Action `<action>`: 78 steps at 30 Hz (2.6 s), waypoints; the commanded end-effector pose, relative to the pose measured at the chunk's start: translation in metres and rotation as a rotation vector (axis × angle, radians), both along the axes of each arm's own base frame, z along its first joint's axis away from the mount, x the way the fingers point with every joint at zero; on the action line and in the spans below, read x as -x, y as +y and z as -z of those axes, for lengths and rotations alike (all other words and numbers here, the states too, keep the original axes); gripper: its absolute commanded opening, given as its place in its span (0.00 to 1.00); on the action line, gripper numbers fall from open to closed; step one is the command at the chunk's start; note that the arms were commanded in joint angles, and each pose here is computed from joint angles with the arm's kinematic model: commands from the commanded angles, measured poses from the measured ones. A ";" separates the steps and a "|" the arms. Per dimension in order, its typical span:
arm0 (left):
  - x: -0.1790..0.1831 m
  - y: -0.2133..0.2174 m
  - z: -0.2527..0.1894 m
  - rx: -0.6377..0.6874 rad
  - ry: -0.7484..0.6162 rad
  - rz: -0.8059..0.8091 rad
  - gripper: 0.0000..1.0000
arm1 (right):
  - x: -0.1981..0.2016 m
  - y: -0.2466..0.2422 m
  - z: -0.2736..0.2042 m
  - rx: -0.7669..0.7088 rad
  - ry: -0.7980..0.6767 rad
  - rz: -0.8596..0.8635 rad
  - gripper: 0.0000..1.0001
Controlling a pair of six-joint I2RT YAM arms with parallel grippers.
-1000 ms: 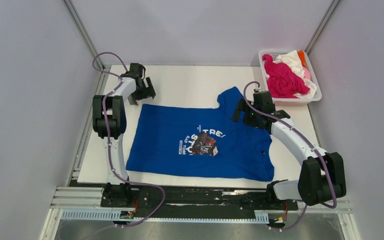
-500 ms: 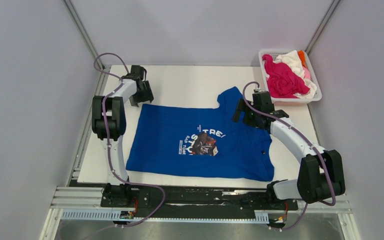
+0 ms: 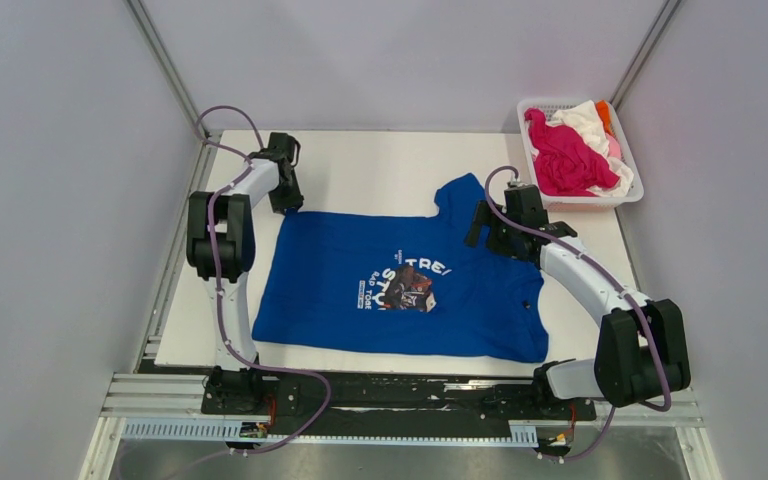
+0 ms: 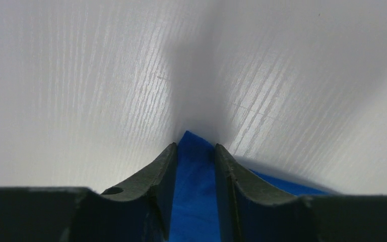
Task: Fold and stack the t-shirts
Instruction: Grab the side of the flattened tshirt furthest away from the robot with both arms, then fold the other side of the tshirt into a rectangle
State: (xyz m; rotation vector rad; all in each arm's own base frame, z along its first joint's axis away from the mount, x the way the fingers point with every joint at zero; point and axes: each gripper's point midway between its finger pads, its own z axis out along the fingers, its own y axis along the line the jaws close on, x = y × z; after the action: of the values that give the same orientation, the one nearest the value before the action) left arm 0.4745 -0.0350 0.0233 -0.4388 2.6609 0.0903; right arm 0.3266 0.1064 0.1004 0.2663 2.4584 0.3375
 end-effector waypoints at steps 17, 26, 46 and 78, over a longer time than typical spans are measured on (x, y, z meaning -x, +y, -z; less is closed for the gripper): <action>0.020 -0.003 0.002 -0.039 0.074 -0.008 0.00 | -0.101 -0.014 -0.040 0.126 -0.154 0.129 1.00; 0.019 0.002 -0.010 -0.064 0.048 -0.031 0.00 | -0.218 0.006 -0.014 0.193 -0.156 0.123 0.89; 0.016 0.005 -0.017 -0.075 0.025 -0.039 0.00 | -0.260 0.017 0.073 0.276 -0.060 0.033 0.60; 0.065 -0.017 -0.066 -0.088 -0.101 0.038 0.00 | -0.122 0.030 -0.054 0.254 -0.222 -0.025 0.00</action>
State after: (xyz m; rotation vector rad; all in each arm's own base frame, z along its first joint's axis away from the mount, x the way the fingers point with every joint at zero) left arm 0.4148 -0.0464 0.0609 -0.3861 2.6482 0.1598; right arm 0.4715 0.1361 0.1218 0.0690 2.3350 0.0591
